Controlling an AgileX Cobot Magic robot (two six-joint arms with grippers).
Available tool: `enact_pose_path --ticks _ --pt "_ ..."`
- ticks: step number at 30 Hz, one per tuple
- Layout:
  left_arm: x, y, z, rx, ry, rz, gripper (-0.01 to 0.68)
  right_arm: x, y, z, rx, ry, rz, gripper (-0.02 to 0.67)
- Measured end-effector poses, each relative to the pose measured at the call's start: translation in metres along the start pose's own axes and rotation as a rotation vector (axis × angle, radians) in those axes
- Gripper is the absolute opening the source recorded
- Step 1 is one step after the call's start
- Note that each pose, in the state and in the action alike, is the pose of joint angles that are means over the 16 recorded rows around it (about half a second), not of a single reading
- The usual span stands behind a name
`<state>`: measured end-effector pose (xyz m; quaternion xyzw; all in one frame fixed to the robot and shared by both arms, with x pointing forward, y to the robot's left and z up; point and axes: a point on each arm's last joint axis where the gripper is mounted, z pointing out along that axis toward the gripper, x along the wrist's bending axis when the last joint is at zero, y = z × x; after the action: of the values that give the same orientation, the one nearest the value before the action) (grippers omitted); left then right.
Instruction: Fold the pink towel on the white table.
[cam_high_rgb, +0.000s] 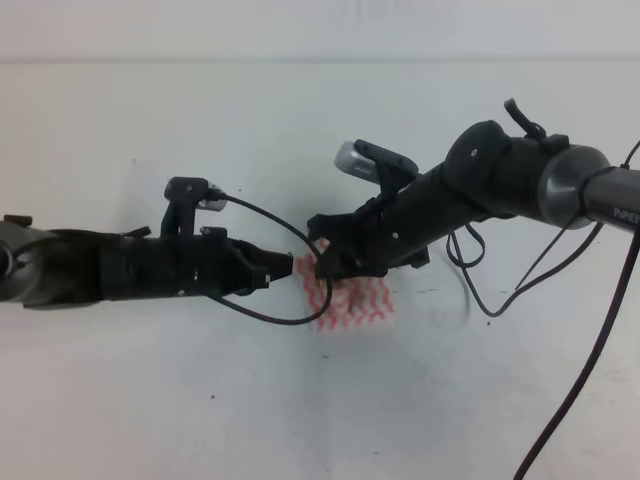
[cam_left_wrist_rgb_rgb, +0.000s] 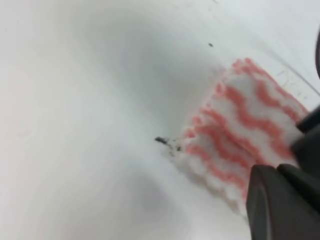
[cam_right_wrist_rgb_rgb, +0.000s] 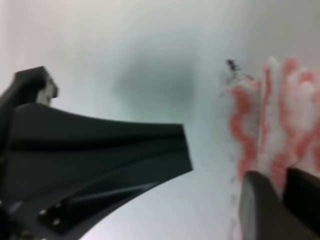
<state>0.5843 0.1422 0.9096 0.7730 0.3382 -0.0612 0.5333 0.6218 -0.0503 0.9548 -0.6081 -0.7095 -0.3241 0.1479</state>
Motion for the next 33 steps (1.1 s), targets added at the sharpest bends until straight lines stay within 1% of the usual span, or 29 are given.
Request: enact_pose_path --ticks 7,10,13,15,24,30,33 --pt "0.005 0.002 -0.006 -0.007 0.021 -0.007 -0.005 0.007 0.001 -0.003 0.034 0.031 -0.003 0.173" --pt "0.005 0.002 -0.007 -0.007 0.025 -0.007 -0.005 0.009 0.001 -0.006 0.052 0.034 -0.016 0.187" --pt "0.005 0.004 -0.008 -0.011 0.035 -0.005 -0.005 0.011 0.002 -0.008 0.074 0.030 -0.034 0.183" --pt "0.005 0.006 -0.009 -0.017 0.046 -0.004 -0.005 0.012 0.002 -0.010 0.087 0.026 -0.046 0.171" --pt "0.004 0.014 -0.014 -0.029 0.100 0.009 -0.005 0.012 -0.003 -0.014 0.152 0.005 -0.071 0.053" --pt "0.003 0.017 -0.016 -0.036 0.119 0.009 -0.005 0.011 -0.007 -0.011 0.193 0.004 -0.071 0.007" --pt "0.003 0.018 -0.017 -0.040 0.119 0.004 -0.005 0.009 -0.009 -0.007 0.214 0.002 -0.068 0.001"
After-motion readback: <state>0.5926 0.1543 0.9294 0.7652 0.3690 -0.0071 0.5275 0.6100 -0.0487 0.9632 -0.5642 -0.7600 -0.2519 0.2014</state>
